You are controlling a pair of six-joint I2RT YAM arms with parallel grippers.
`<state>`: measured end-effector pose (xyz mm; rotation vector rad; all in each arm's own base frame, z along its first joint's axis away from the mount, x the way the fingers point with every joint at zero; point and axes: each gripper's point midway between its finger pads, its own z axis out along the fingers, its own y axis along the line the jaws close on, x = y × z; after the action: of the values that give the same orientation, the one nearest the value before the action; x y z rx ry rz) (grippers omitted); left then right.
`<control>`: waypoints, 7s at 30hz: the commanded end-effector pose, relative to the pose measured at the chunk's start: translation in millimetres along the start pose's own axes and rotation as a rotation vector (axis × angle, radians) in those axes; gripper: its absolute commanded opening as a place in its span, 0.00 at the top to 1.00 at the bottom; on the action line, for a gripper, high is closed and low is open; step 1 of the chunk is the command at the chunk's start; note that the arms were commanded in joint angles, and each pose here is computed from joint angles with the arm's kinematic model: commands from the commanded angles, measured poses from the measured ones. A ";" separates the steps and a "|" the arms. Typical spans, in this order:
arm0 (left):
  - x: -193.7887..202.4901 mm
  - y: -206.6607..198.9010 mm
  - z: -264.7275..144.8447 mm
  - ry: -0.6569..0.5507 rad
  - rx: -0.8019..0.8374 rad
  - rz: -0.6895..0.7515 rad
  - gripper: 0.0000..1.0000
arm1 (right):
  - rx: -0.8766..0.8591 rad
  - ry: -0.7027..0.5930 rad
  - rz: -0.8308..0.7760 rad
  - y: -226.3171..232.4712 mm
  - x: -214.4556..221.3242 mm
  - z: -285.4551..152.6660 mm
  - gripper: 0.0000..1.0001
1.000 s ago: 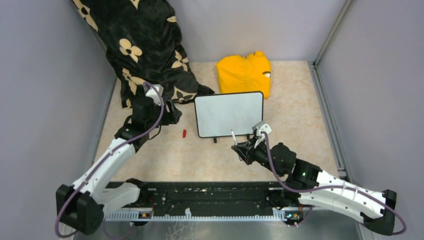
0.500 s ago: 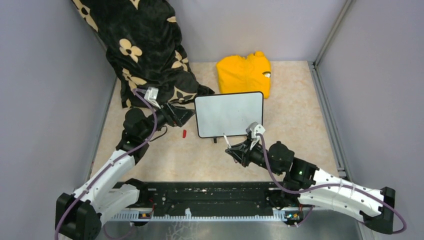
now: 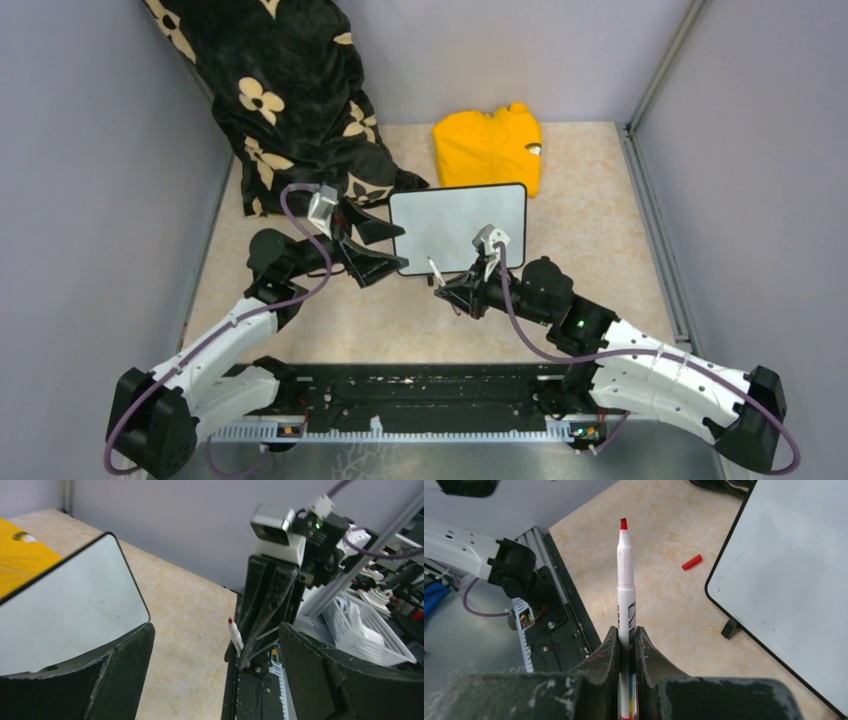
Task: Write a sentence on the whiteboard
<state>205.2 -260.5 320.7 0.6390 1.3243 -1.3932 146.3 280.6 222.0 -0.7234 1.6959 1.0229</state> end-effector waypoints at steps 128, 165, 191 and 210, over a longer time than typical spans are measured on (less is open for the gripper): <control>-203.9 -58.1 3.3 -0.744 -0.051 -0.190 1.00 | 0.057 -0.625 0.120 42.5 -292.3 -53.0 0.36; -188.5 -38.9 9.0 -0.778 -0.020 -0.284 1.00 | -0.564 -0.639 0.331 42.2 -296.9 -3.5 0.46; -158.0 -4.4 26.3 -0.662 -0.158 -0.309 1.00 | -0.533 -0.581 0.441 25.9 -293.4 22.7 0.58; -148.9 3.3 34.4 -0.599 -0.195 -0.311 1.00 | -0.468 -0.557 0.463 16.6 -285.1 28.4 0.71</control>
<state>260.6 -238.3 462.7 -0.1601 1.0427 -1.5385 251.8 324.8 456.4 -0.2294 1.2787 1.8050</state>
